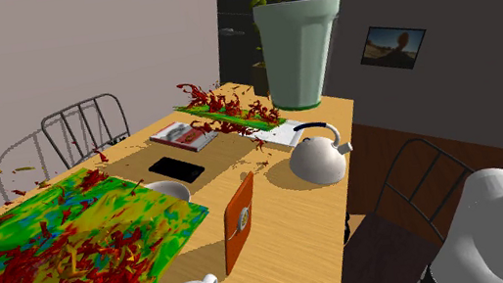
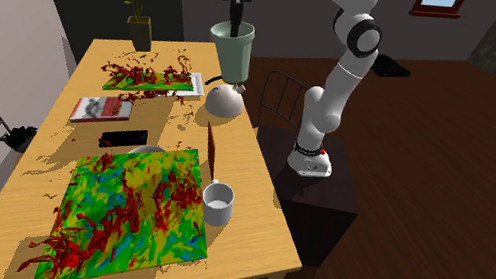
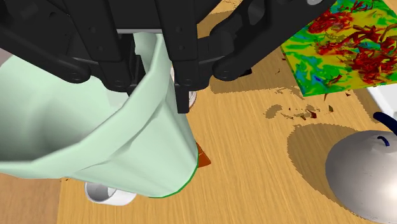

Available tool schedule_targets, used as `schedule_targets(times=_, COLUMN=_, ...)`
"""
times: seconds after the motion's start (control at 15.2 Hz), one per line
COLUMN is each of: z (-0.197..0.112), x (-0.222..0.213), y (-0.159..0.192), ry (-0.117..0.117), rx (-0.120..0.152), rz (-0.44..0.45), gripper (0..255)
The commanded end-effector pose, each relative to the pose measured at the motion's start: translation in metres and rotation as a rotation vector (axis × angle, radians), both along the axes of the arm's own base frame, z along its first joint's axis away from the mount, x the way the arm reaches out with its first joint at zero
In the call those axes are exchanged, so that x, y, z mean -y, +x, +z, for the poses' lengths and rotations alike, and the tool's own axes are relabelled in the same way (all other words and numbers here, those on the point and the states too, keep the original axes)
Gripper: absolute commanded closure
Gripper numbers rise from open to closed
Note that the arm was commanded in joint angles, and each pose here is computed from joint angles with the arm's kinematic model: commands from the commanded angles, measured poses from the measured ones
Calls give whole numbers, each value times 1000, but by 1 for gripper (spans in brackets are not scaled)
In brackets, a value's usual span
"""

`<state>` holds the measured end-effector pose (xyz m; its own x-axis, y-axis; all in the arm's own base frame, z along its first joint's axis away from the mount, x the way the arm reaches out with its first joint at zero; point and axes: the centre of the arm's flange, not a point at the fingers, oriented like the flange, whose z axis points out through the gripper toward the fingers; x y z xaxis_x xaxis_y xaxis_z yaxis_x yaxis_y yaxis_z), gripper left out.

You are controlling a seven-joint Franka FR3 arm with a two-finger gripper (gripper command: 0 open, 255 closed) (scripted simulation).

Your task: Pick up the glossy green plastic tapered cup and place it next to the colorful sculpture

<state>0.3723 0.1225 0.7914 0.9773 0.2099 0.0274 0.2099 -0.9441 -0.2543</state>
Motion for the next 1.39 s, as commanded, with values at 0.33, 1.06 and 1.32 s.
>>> schedule_targets(times=0.33, z=-2, x=39, y=86, ry=0, rx=2, rz=0, gripper=255)
schedule_targets(times=1.06, z=-39, x=60, y=130, ry=0, rx=2, rz=0, gripper=255)
schedule_targets(times=1.32, z=-60, x=60, y=130, ry=0, rx=2, rz=0, gripper=255)
